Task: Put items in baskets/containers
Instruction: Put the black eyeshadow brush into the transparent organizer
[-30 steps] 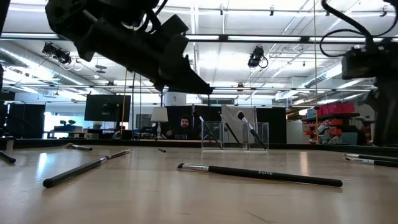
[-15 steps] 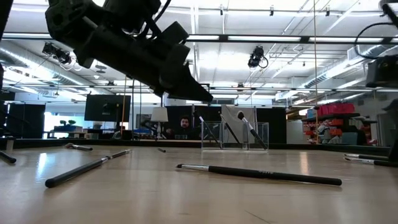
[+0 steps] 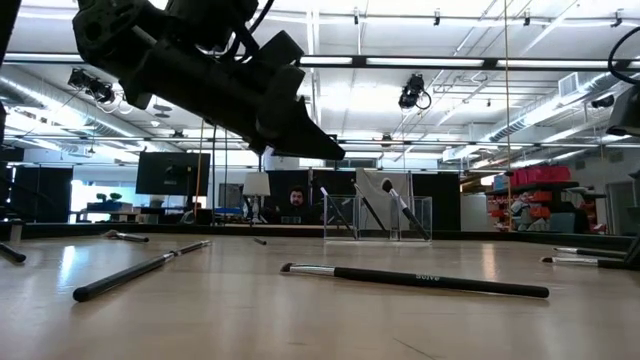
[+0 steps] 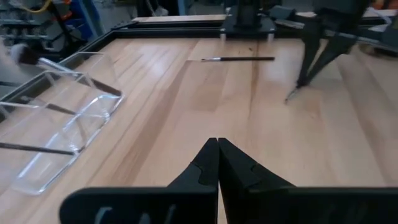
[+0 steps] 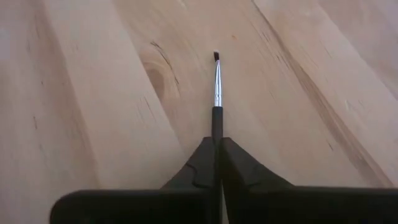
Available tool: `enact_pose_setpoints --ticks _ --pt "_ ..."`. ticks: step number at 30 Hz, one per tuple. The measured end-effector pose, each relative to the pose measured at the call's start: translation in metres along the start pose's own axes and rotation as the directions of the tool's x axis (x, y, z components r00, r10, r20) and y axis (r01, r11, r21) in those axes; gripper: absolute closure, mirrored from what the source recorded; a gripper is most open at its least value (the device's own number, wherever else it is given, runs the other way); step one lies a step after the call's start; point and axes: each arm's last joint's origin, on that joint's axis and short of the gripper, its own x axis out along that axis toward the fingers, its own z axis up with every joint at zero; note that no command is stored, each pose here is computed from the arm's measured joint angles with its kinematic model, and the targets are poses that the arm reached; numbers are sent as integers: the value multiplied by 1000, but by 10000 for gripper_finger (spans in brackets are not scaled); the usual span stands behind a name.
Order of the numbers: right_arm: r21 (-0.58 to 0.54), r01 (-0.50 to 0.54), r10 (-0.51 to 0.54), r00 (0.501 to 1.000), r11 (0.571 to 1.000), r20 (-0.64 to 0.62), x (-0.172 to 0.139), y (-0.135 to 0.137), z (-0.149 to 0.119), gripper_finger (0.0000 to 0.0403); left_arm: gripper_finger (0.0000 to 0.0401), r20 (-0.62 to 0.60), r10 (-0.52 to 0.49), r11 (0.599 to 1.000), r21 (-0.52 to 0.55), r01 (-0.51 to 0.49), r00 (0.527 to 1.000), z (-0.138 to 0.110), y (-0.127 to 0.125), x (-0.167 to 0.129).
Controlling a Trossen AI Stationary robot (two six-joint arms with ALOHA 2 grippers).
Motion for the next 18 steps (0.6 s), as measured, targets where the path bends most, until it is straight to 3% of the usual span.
enact_pose_setpoints --ticks 7,11,18 --pt "2 -9 8 998 1000 65 2 1 1 398 398 -12 -135 990 34 135 991 0 -4 0" --pt "45 -32 22 979 998 203 5 6 5 400 393 -10 -224 972 74 224 975 0 -7 -1" --pt "89 -92 28 834 992 551 -4 24 23 401 309 4 -309 946 103 307 951 2 -9 -1"
